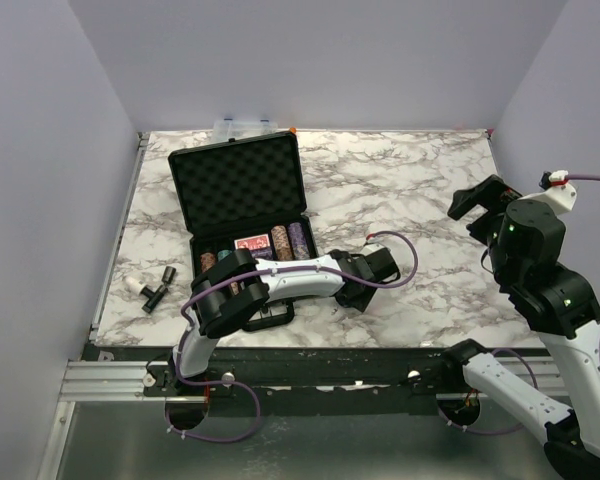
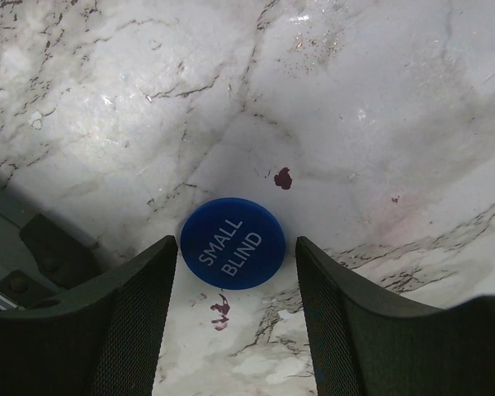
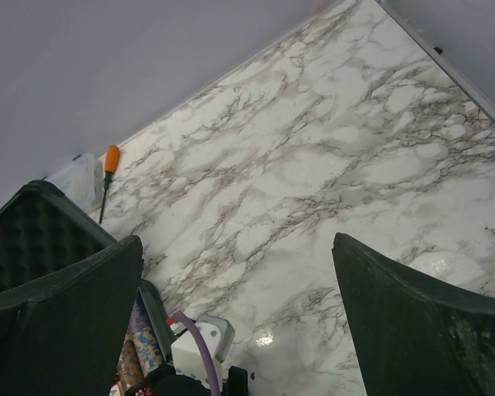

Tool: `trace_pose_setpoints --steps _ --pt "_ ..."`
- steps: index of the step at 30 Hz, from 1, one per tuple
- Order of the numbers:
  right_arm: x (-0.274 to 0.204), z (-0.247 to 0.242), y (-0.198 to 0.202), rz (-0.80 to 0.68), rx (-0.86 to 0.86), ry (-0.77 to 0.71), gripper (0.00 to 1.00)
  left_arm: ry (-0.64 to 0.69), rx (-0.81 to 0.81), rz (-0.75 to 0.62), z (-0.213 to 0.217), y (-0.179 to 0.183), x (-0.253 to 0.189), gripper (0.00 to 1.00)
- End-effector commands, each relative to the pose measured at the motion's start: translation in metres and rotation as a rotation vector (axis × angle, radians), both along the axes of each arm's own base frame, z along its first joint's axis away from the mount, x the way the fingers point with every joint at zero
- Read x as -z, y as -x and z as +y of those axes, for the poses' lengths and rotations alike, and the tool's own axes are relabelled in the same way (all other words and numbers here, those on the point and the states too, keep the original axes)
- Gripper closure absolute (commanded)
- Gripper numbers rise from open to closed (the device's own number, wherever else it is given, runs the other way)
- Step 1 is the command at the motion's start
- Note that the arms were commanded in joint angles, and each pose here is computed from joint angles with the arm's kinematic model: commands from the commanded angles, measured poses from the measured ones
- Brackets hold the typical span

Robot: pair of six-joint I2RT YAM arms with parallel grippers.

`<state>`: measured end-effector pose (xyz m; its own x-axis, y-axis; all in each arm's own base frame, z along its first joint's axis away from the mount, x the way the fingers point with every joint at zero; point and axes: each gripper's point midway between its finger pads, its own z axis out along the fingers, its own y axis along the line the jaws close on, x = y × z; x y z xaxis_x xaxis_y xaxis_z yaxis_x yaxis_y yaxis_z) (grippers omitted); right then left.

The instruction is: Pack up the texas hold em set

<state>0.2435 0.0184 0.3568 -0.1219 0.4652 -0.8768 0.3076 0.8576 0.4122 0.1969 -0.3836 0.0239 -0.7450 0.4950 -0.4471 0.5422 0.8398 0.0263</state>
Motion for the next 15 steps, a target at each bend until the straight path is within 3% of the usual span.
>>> trace_pose_setpoints --steps 1,15 --pt "0.003 0.003 -0.003 0.004 -0.015 0.006 0.00 -0.007 0.004 0.028 -0.001 0.004 0.006 0.40" --pt "0.006 0.005 -0.004 0.015 -0.026 0.008 0.00 -0.039 -0.019 0.072 0.013 0.013 0.021 0.42"
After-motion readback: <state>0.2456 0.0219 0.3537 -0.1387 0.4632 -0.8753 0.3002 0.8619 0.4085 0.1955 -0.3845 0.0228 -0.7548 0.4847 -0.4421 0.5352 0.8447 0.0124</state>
